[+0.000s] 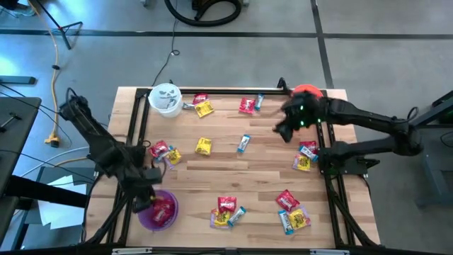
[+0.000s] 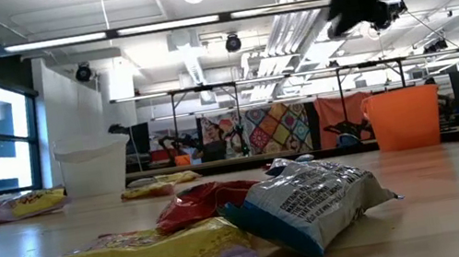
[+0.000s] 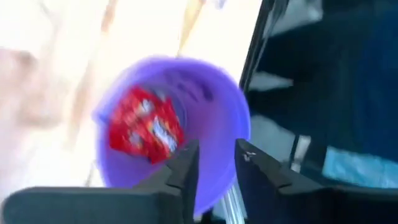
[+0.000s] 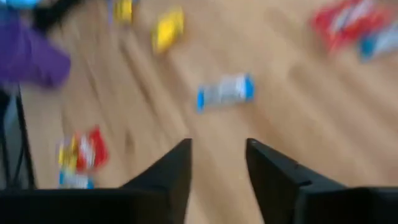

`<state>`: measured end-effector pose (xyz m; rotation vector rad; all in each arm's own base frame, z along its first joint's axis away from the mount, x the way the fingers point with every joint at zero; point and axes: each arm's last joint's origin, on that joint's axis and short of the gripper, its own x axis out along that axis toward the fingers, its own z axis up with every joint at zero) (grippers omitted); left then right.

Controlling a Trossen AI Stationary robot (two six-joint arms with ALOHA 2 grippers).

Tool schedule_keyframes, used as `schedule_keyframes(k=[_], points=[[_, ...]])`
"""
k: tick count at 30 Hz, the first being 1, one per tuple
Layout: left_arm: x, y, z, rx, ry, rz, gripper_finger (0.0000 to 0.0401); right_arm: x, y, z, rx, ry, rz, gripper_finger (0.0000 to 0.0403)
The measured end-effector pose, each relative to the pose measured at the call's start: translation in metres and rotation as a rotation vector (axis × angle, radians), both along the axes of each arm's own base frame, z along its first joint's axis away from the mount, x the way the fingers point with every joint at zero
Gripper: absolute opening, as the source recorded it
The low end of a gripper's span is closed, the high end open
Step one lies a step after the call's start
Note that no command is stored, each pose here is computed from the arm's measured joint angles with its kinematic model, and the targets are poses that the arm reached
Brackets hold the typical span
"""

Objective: Sort candy
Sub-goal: Put the white candy into the white bucket

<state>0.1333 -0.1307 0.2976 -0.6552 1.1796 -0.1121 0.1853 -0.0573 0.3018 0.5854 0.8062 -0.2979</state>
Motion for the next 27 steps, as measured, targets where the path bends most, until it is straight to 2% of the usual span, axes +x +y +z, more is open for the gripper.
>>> schedule_keyframes(k=[5,8,11,14,19,23,27], points=[[0.001,0.032,0.017,0.059,-0.158,0.062,0.0018,-0.015,0.025,-0.014,0.086,0.264,0.003,0.0031],[0.008,0.050,0.020,0.135,-0.227,0.057,0.0005,-0.027,0.028,-0.019,0.078,0.412,-0.040,0.0008],[0.017,0.066,0.022,0.203,-0.283,0.028,0.0004,-0.038,0.025,-0.023,0.090,0.532,-0.130,0.0032],[0.031,0.079,0.020,0.231,-0.373,-0.007,0.0001,-0.042,0.022,-0.026,0.105,0.611,-0.165,0.0067],[0.053,0.100,0.006,0.152,-0.555,-0.026,0.0000,-0.037,0.019,-0.033,0.109,0.684,-0.158,0.0122],[0.061,0.115,-0.014,0.130,-0.623,-0.014,0.0000,-0.027,0.011,-0.042,0.126,0.748,-0.136,0.0149],[0.063,0.128,-0.032,0.121,-0.632,0.031,0.0000,-0.016,0.001,-0.056,0.139,0.824,-0.101,0.0165]])
